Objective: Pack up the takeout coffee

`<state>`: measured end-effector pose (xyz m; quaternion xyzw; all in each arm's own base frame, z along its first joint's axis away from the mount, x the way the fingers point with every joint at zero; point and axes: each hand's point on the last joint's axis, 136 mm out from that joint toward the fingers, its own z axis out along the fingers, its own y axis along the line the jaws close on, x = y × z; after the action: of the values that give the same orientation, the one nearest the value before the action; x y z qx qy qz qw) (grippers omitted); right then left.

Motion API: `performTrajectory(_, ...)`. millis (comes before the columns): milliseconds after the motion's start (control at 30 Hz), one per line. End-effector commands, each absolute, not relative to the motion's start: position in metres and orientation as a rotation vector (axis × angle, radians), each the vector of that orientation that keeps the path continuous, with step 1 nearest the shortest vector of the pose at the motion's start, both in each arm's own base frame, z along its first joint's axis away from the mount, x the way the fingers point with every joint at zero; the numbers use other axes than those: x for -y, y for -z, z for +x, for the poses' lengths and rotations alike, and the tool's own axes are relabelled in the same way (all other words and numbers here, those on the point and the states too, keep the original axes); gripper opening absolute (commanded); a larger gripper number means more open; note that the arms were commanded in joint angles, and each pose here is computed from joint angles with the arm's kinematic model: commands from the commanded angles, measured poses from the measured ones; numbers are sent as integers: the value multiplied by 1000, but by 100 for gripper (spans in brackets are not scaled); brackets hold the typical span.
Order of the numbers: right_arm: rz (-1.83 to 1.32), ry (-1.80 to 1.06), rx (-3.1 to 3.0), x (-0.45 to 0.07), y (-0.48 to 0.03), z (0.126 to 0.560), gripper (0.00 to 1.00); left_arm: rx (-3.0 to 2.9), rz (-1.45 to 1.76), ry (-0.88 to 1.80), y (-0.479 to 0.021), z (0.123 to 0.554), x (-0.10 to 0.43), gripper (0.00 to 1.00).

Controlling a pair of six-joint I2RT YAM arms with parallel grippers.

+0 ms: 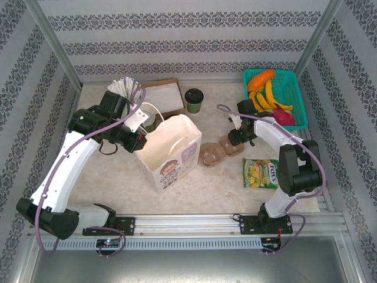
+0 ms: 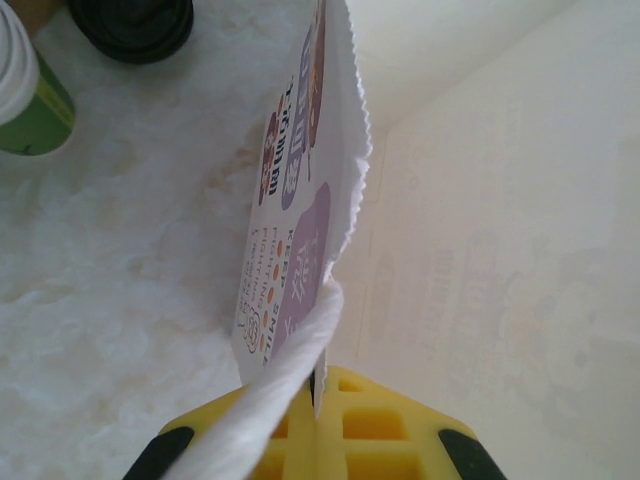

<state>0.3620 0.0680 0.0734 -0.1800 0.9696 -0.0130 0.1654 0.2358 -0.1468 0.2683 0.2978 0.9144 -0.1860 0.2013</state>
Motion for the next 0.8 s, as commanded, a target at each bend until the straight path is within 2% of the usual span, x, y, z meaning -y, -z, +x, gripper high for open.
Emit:
performTrajectory(0,-378,132,-2702,-63,-103,365,65,-2521,888,560,-270,240,158,0)
performTrajectory(167,-350,-235,-2778,-114,-98,327,67,-2478,894,534,-270,250,159,16)
performTrajectory(267,-426,-450,-2796,-147,-88,309,68,-2477,866,460,-272,260,153,22)
performTrajectory(400,-468,-324,-2864,-141,-65,312,69,-2406,868,494,-286,257,157,44)
performTrajectory(567,-599,-220,-2896,-143,-43,315,69,-2318,822,471,-300,253,150,54)
performTrajectory(767,-616,-209,-2914,-147,-32,318,65,-2225,684,419,-316,254,136,81)
